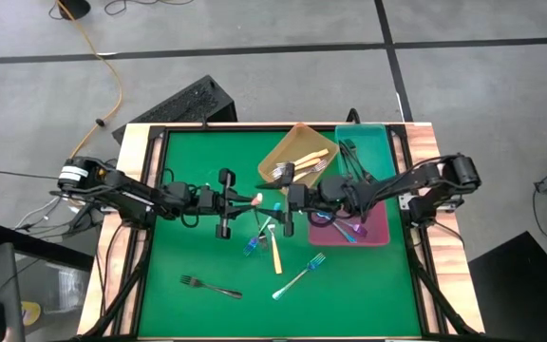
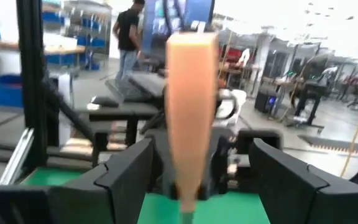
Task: Sort silverware by color (type)
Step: Put the orange fork into the orange bin
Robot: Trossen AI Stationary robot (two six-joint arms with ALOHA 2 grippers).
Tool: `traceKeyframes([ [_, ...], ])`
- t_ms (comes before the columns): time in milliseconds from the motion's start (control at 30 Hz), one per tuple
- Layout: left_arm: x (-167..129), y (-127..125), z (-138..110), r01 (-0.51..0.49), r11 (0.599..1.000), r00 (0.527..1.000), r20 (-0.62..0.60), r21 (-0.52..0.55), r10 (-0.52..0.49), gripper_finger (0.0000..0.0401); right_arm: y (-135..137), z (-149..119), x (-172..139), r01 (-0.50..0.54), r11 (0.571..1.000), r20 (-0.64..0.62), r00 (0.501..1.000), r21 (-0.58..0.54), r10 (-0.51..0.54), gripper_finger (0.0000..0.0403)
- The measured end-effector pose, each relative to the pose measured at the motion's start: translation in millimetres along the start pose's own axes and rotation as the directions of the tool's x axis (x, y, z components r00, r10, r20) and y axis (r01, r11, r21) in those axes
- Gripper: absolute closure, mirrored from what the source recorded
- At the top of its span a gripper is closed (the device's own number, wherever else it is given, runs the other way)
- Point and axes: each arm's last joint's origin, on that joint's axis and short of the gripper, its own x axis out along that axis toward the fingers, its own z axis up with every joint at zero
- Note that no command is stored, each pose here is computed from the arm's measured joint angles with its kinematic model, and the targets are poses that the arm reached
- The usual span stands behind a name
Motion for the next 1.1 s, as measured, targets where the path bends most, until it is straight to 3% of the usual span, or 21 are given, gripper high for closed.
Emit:
traceKeyframes([
  [633, -0.3, 3.9, -3.5, -0.009, 1.000, 1.000, -0.029, 0.001, 0.009, 0.0380, -6.3, -9.0, 7.6, -0.003, 1.000, -0.014, 1.000, -0.005, 0.003, 0.0132],
  [800, -0.3, 3.9, -3.1, -0.010, 1.000, 1.000, -0.025, 0.005, 0.010, 0.0380, -5.3, -9.3, 7.5, -0.006, 1.000, -0.018, 1.000, -0.005, 0.006, 0.0180],
  [1000, -0.3, 4.4, -3.3, -0.016, 1.000, 0.999, -0.028, 0.000, 0.016, 0.0380, -4.8, -9.6, 7.5, -0.008, 1.000, -0.022, 1.000, -0.013, 0.008, 0.0305],
  [1100, -0.3, 4.2, -3.6, -0.015, 1.000, 0.999, -0.032, -0.006, 0.015, 0.0380, -5.5, -10.9, 7.5, -0.009, 1.000, -0.036, 0.999, -0.013, 0.008, 0.0312],
])
